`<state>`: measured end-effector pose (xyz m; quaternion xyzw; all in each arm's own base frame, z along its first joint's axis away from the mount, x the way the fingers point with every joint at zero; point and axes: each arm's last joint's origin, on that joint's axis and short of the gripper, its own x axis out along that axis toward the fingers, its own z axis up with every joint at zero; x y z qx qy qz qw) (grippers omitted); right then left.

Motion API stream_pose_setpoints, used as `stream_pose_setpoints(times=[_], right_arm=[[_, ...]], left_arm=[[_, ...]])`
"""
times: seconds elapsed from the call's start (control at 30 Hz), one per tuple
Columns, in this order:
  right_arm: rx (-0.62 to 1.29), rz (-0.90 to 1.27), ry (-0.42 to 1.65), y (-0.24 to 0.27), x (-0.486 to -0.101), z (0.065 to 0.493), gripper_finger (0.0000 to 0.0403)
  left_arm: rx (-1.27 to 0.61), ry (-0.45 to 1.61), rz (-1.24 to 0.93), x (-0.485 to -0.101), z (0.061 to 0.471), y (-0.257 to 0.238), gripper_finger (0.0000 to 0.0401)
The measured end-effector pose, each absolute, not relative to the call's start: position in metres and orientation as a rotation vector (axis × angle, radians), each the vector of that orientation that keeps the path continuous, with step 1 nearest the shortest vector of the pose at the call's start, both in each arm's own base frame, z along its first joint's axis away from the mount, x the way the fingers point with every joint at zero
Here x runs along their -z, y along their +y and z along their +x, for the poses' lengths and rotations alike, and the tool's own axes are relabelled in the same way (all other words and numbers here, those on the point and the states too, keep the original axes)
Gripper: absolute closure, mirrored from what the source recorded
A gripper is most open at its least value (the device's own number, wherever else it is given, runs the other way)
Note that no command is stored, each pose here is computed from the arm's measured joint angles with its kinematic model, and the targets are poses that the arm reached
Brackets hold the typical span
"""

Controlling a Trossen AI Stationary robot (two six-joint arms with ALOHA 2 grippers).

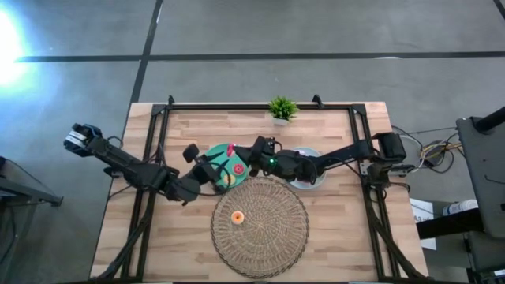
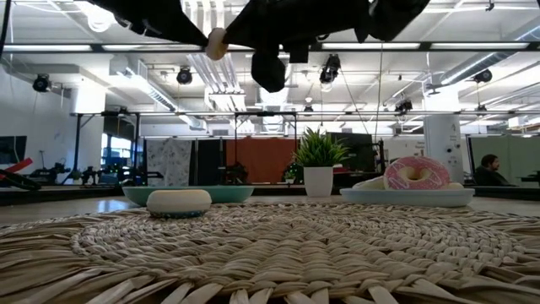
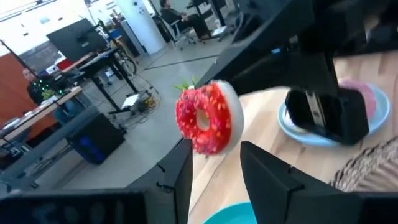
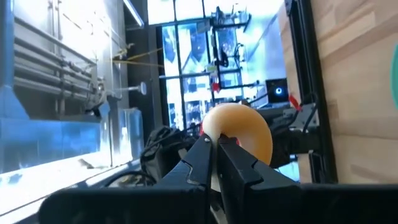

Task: Pick & Place donuts
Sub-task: Put the small red doughnut on the green plate

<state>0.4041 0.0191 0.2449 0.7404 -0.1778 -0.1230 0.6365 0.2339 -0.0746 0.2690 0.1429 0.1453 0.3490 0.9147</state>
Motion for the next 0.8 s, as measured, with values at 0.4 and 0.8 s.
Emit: stream_pose_setpoints(times=[0.4, 0.8], right_arm=[[0.303, 1.690, -0.404, 0.019, -0.250, 0.407, 0.0392], [0.318, 1.704, -0.431, 0.020, -0.251, 0.408, 0.0392]], left_arm=[[-0.754, 0.285, 0.267, -0.266, 0.240, -0.073, 0.0264], [-0.777, 0.280, 0.253, -0.263, 0.249, -0.066, 0.0256]])
